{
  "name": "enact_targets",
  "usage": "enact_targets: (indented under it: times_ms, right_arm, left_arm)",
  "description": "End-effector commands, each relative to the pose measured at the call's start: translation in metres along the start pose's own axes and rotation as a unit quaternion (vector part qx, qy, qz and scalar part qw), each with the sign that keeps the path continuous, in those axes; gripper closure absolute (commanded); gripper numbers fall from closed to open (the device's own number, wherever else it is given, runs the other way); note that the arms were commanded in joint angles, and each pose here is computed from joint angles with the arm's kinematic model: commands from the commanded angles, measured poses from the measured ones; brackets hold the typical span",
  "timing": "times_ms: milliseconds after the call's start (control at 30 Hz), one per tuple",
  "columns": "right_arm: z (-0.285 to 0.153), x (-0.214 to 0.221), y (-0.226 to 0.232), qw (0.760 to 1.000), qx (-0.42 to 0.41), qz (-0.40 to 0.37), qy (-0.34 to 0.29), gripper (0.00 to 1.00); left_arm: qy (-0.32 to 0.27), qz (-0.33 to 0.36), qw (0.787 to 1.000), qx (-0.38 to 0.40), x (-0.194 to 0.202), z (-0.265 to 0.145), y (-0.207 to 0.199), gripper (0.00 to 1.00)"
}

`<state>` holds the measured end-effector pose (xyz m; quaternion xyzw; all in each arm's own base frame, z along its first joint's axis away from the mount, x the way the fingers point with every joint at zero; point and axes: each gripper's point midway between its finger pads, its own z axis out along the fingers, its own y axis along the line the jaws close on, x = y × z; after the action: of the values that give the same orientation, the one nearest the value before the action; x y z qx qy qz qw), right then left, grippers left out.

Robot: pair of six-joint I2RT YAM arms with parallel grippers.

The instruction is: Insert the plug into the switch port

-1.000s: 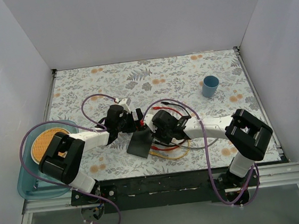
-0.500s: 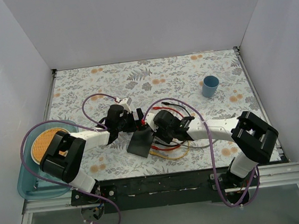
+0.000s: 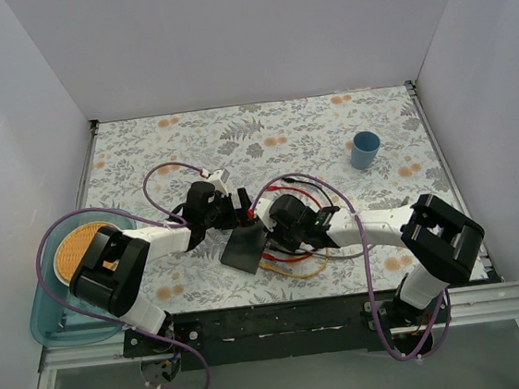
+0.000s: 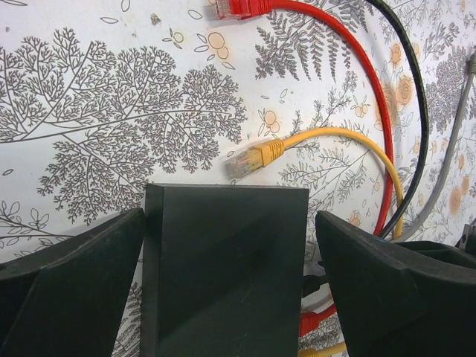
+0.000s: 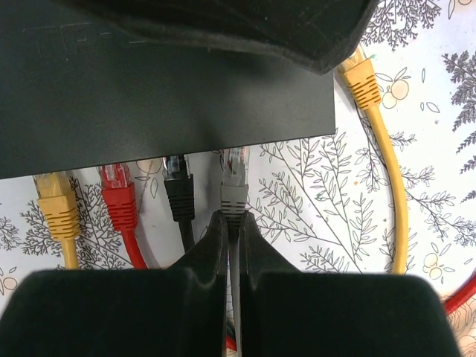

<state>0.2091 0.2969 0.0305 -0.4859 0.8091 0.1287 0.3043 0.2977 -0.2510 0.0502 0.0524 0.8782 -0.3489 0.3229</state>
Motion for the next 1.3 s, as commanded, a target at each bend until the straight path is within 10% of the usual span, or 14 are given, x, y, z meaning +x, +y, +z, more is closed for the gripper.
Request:
enact_targets:
  times_ms: [0,1267]
  right_arm:
    - [-0.003,-0.034,0.0,0.998,0.002,0.008,-0.067,0.99]
    - [-0.009,-0.112,-0.004,0.978,0.006,0.071,-0.194,0.99]
  left_arm:
    - [0.021,-0.001,1.0,0.022,0.01,0.0,-0.007,0.02]
    - [0.053,0.0,0.994,0.095,0.031,-0.023,-0.032,0.08]
